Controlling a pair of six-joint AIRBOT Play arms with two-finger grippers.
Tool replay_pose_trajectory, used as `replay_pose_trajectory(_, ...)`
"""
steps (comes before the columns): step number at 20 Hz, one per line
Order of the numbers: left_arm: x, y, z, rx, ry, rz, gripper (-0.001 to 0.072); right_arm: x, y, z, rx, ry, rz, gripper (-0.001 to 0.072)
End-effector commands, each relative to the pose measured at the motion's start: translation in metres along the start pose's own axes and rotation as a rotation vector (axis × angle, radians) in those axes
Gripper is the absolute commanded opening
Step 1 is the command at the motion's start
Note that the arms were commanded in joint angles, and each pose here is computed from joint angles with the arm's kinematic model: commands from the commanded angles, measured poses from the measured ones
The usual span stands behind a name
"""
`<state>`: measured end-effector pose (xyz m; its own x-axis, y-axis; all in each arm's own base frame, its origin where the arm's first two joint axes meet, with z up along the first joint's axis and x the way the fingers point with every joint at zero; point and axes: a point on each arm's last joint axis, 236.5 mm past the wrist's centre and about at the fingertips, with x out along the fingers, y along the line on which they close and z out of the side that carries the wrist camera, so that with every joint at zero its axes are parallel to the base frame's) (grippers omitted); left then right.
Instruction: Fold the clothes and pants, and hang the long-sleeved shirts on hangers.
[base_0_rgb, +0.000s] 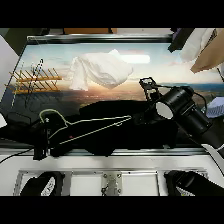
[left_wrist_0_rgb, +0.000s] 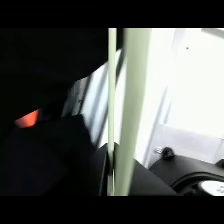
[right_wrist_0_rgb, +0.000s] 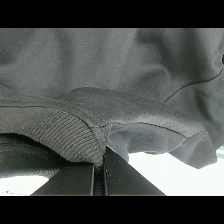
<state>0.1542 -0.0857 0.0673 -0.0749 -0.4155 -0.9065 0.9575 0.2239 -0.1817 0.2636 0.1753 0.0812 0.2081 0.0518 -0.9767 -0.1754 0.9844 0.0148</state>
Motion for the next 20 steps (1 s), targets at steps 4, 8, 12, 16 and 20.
replay_pose_trajectory(4,0.033,-0.007,0.003,-0.002,0.011,-0.077,0.0014,0.000,0.001,0.000,0.000,0.000,0.001,0.0028)
replay_pose_trajectory(8,0.034,0.015,0.010,-0.040,0.022,-0.122,0.0014,0.000,0.001,0.000,0.000,0.000,0.001,0.0028)
replay_pose_trajectory(12,0.045,0.018,0.011,-0.046,0.057,-0.213,0.0014,0.000,0.001,0.000,0.000,0.000,0.001,0.0029)
replay_pose_trajectory(16,0.063,0.021,0.017,-0.058,0.089,-0.240,0.0014,0.000,0.001,0.000,0.000,0.000,0.001,0.0028)
replay_pose_trajectory(20,0.078,0.037,0.031,-0.055,0.081,-0.199,0.0014,0.000,0.001,0.000,0.000,0.000,0.001,0.0029)
